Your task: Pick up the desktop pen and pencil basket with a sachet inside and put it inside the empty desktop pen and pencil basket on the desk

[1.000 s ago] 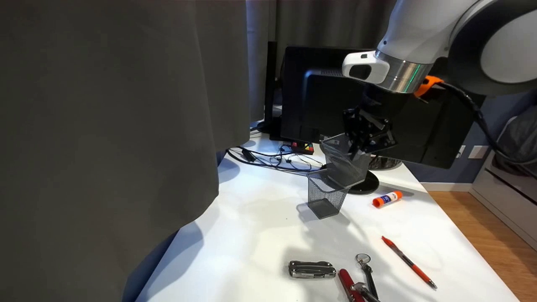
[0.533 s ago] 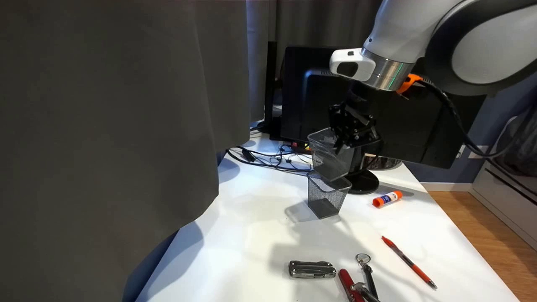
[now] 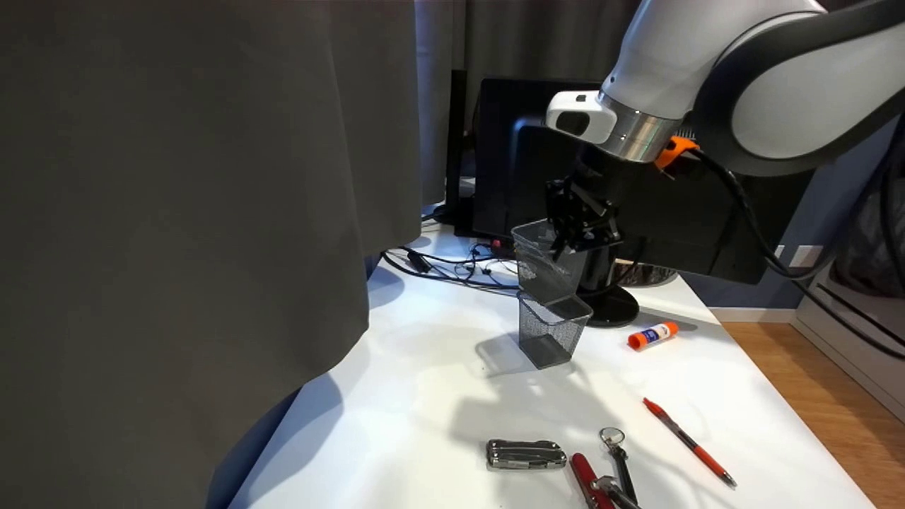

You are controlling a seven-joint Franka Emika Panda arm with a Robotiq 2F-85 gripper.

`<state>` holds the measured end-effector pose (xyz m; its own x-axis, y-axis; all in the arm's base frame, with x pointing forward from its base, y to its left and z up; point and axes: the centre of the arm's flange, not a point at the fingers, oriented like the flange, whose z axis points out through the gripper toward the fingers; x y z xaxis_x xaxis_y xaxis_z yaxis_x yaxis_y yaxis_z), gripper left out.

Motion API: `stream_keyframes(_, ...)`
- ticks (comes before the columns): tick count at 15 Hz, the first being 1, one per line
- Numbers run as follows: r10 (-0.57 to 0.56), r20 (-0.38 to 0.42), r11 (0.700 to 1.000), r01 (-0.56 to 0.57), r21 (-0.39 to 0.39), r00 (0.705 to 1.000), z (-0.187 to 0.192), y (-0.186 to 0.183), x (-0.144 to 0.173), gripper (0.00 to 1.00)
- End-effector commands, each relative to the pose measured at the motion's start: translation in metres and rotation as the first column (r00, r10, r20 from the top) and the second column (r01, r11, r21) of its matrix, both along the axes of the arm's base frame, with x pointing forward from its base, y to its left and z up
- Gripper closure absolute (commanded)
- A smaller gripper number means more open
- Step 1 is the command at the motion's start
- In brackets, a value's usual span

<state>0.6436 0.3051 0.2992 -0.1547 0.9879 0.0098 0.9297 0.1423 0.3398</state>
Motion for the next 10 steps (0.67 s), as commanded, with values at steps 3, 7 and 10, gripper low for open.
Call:
stream_keyframes(3, -0.121, 0.021, 0.991, 0.120, 0.051, 0.992, 0.002, 0.014, 0.000, 0.98)
stream_keyframes(7, -0.186, 0.014, 0.981, 0.185, 0.063, 0.982, 0.001, 0.018, -0.007, 0.98)
stream_keyframes(10, -0.217, 0.017, 0.975, 0.216, 0.062, 0.976, 0.002, 0.017, -0.009, 0.98)
